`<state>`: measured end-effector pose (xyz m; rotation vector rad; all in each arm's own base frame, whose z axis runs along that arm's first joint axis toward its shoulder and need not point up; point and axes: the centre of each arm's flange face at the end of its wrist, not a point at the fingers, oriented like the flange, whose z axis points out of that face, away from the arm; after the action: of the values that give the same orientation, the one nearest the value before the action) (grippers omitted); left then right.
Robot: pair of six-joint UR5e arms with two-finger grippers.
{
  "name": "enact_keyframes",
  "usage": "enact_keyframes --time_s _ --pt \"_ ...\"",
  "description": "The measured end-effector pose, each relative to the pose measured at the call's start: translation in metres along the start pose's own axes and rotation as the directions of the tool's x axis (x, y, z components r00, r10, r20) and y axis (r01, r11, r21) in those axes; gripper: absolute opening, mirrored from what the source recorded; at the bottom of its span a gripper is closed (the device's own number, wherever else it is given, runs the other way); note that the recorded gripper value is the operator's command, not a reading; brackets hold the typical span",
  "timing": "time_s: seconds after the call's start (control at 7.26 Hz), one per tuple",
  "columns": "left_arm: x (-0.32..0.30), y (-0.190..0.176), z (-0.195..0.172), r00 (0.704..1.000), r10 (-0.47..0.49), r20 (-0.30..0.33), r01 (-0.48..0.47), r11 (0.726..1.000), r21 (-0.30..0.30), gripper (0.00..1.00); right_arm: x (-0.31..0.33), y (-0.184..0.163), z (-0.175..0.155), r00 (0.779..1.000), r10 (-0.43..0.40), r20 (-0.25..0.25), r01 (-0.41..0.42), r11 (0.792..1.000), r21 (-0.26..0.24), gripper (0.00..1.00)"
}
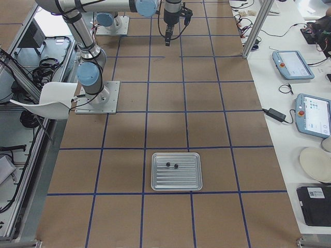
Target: Place bearing gear from tray to pile
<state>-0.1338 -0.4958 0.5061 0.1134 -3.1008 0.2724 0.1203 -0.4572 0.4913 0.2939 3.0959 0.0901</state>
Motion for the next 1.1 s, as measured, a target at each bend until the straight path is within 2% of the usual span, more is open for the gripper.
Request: enact_keyframes --time_s 1.1 --pt "0.0000 0.0003 -0.0005 1.000 -0.001 0.000 0.001 1.000 0.001 1.00 0.0016 -0.0010 0.0023 1.000 -0.007 -0.013 0.007 1.000 -0.003 1.00"
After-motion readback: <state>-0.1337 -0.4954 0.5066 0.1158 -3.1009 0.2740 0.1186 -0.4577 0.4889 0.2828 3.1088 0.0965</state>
